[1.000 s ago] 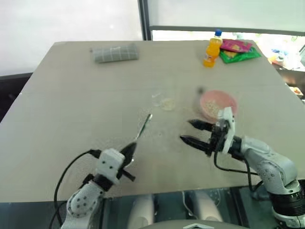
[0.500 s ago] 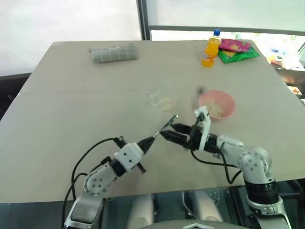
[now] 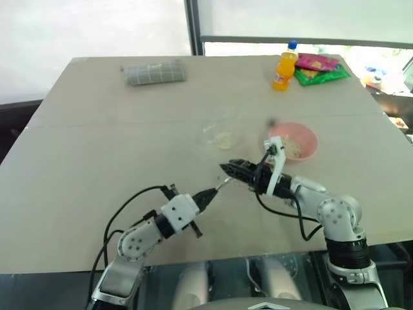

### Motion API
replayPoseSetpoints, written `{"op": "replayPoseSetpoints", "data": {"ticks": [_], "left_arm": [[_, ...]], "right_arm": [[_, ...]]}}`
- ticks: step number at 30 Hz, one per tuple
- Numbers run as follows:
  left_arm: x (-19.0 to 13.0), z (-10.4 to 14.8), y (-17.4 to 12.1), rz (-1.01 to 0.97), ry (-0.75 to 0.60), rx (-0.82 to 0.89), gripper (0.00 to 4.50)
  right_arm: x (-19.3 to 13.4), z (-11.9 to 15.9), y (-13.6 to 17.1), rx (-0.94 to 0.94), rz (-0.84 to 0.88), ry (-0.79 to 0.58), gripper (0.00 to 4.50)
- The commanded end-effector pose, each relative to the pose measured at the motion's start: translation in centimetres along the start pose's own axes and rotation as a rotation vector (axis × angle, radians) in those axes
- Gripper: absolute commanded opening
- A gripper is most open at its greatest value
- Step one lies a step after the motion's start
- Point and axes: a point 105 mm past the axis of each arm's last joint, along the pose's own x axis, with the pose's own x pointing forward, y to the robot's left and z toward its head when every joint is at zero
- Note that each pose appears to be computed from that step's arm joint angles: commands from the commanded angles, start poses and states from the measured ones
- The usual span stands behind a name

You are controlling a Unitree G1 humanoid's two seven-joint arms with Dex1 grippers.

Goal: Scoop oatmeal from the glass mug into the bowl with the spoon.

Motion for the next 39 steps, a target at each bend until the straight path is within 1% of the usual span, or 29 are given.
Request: {"op": "replayPoseSetpoints", "data": {"ticks": [1, 2, 7, 9, 10, 12, 13, 16, 17, 21, 23, 25, 27, 30, 34, 39], "left_arm": [[0.1, 0.7, 0.5, 0.032, -0.031, -0.012, 0.00], [0.1, 0.7, 0.5, 0.034, -0.030, -0.019, 0.00], [0.0, 0.9, 0.7, 0.048, -0.041, -0.050, 0.00], [-0.1, 0.9, 0.8, 0.051, -0.039, -0.054, 0.68], [-0.2, 0.8, 0.8, 0.058, -0.034, -0.052, 0.91], [-0.3, 0.7, 1.1, 0.076, -0.027, -0.047, 1.85], [-0.5, 0.4, 1.8, 0.132, -0.022, -0.066, 2.37], [-1.7, -1.1, 4.6, 0.364, 0.053, -0.129, 3.81], [-1.9, -1.3, 5.0, 0.395, 0.066, -0.128, 4.20], [-2.0, -0.6, 7.7, 0.527, 0.051, -0.090, 4.20], [-1.8, -0.8, 9.3, 0.625, 0.072, -0.100, 4.20], [-1.0, -1.1, 10.3, 0.675, 0.109, -0.060, 4.20], [0.1, -0.9, 10.6, 0.680, 0.114, -0.032, 4.20], [2.2, -0.2, 10.4, 0.639, 0.067, -0.068, 4.20], [4.8, 0.3, 10.5, 0.579, 0.035, -0.069, 4.20], [6.5, 0.4, 11.6, 0.568, 0.017, -0.069, 4.20]], "right_arm": [[0.0, 0.7, 0.3, -0.018, 0.019, -0.035, 0.37], [0.0, 0.7, 0.3, -0.018, 0.017, -0.036, 0.04], [0.1, 0.8, 0.1, -0.022, 0.012, -0.040, 0.04], [0.1, 1.0, 0.0, -0.021, 0.009, -0.044, 0.00], [0.1, 1.1, 0.0, -0.018, 0.007, -0.048, 0.00], [-0.1, 1.4, -0.2, -0.011, 0.001, -0.058, 0.00], [-0.4, 1.8, -0.3, 0.001, -0.007, -0.071, 0.00], [-1.7, 2.8, -1.1, 0.038, -0.047, -0.098, 0.00], [-2.1, 3.0, -1.4, 0.044, -0.062, -0.102, 0.00], [-3.1, 3.4, -2.4, 0.055, -0.118, -0.121, 0.00], [-3.4, 3.8, -2.6, 0.052, -0.136, -0.138, 0.00], [-3.7, 4.4, -2.8, 0.047, -0.158, -0.166, 0.00], [-3.9, 4.9, -3.0, 0.043, -0.175, -0.185, 0.00], [-4.2, 5.4, -3.3, 0.031, -0.193, -0.202, 0.00], [-4.5, 6.0, -3.5, 0.018, -0.209, -0.220, 0.00], [-4.5, 6.3, -3.5, 0.016, -0.214, -0.235, 0.00]]}}
